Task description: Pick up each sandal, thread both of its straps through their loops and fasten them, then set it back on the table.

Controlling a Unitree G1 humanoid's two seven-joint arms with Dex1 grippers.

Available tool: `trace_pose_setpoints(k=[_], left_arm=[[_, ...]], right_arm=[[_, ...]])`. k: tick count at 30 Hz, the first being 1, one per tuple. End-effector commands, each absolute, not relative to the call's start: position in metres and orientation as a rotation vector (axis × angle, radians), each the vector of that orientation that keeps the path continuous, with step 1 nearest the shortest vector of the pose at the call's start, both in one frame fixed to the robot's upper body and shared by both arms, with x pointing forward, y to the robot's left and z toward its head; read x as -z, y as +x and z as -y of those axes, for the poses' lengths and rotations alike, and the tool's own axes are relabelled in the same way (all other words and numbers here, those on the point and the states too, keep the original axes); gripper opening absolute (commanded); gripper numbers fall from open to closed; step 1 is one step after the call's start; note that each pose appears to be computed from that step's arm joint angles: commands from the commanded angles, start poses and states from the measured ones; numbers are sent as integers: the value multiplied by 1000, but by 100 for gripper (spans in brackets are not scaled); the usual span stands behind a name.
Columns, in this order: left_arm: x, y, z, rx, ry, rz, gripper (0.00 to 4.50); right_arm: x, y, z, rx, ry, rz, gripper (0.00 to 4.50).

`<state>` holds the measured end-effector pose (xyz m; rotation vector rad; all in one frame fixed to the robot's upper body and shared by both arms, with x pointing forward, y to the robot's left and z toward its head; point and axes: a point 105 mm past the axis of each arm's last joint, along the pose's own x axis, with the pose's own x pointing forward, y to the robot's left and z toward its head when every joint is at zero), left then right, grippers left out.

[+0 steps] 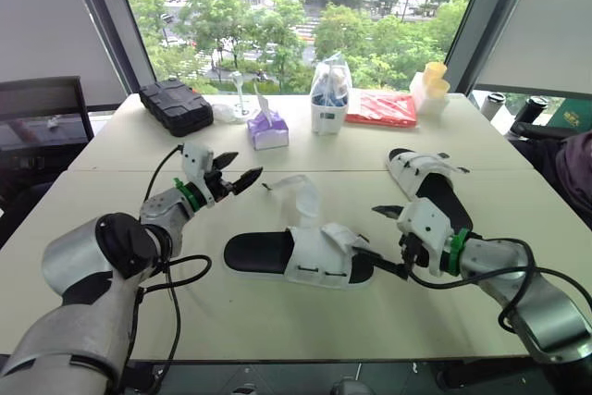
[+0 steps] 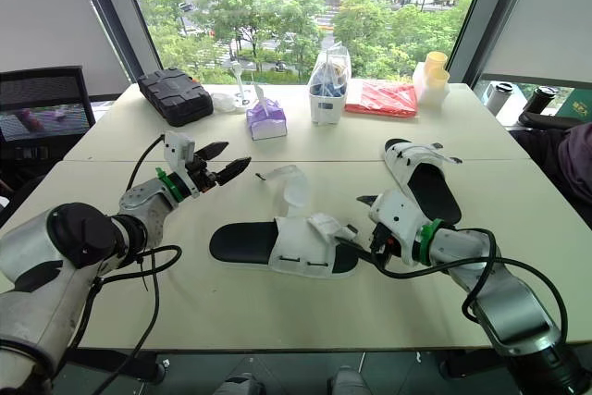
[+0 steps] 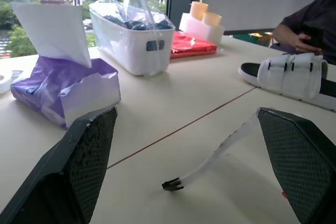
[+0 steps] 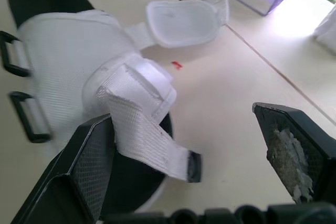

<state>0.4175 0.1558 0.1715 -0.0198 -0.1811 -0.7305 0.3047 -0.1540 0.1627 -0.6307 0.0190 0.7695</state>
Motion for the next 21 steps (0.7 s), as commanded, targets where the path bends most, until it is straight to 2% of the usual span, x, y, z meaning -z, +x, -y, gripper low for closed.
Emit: trace_pose_setpoints(k=[1,6,10,13,14,16,18,21], left_arm=[[-175,418,-156,701,-30,216,443],[-171,419,-154,670,-49,228,443],[-164,418,-151,650,-60,224,443],[-160,417,-150,642,-58,223,443],[-159,417,-151,640,-56,224,443],[-156,416,-157,620,-54,221,443],[-152,414,-161,603,-52,217,443],[-149,412,-164,602,-51,220,443]], right_arm=[[-183,314,154,-708,-703,102,450],[-185,335,152,-626,-808,172,450],[-197,378,175,-397,-890,184,450],[-209,395,186,-333,-851,180,450],[-214,397,189,-320,-808,184,450],[-229,393,190,-361,-539,197,450],[-239,380,184,-480,-333,197,450],[-239,357,181,-609,-291,166,450]])
